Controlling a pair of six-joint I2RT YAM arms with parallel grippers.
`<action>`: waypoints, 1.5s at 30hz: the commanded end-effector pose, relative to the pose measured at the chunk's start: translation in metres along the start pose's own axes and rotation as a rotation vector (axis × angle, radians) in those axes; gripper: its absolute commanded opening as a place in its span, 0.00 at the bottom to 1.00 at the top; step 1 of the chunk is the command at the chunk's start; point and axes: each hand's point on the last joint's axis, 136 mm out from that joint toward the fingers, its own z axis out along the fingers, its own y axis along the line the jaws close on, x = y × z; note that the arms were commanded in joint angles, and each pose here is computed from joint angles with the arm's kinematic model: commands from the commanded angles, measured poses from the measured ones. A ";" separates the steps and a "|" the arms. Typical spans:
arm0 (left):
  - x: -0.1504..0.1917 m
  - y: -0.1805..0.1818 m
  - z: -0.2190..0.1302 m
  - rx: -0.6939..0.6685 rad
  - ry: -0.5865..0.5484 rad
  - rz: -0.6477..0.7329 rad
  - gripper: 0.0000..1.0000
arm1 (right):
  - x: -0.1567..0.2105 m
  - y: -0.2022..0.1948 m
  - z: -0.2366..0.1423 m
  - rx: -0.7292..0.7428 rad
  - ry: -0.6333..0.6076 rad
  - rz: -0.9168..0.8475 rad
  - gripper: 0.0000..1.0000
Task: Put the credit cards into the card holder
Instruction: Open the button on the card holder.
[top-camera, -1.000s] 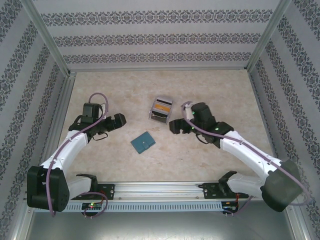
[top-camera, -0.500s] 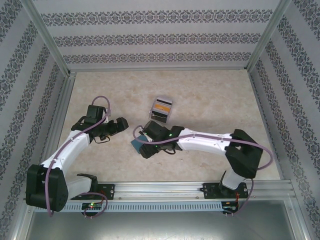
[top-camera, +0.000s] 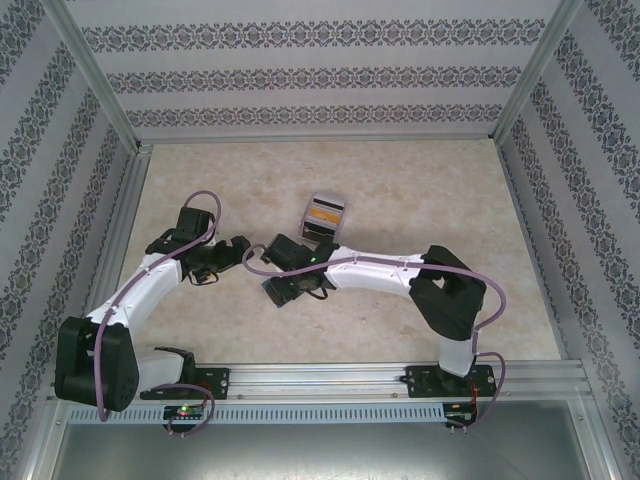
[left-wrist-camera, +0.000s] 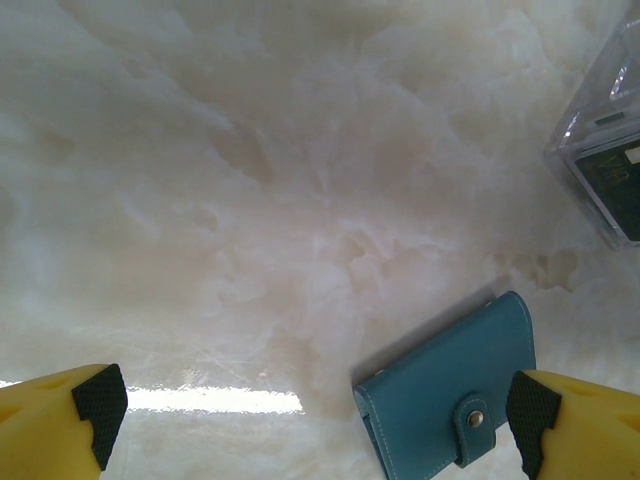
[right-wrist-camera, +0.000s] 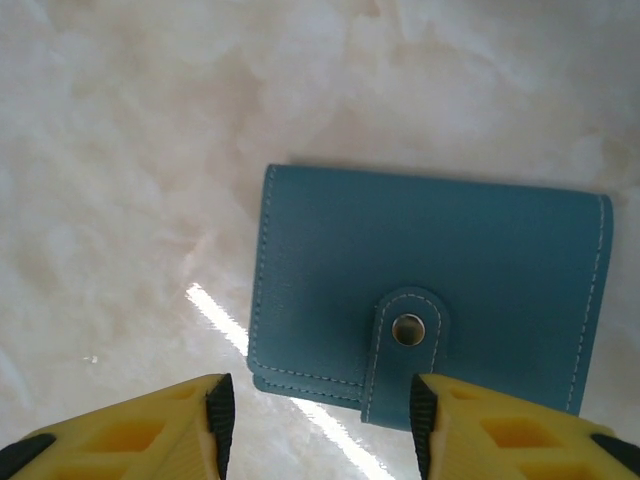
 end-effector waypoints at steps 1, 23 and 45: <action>-0.003 -0.002 -0.002 -0.031 0.012 0.001 0.99 | 0.001 -0.011 0.007 0.049 0.038 0.005 0.52; -0.011 -0.001 0.012 -0.058 0.028 -0.009 0.99 | -0.007 -0.037 0.021 0.157 0.121 -0.046 0.49; -0.008 0.002 0.020 -0.082 0.078 0.000 0.99 | 0.011 -0.035 0.032 0.193 0.192 -0.091 0.40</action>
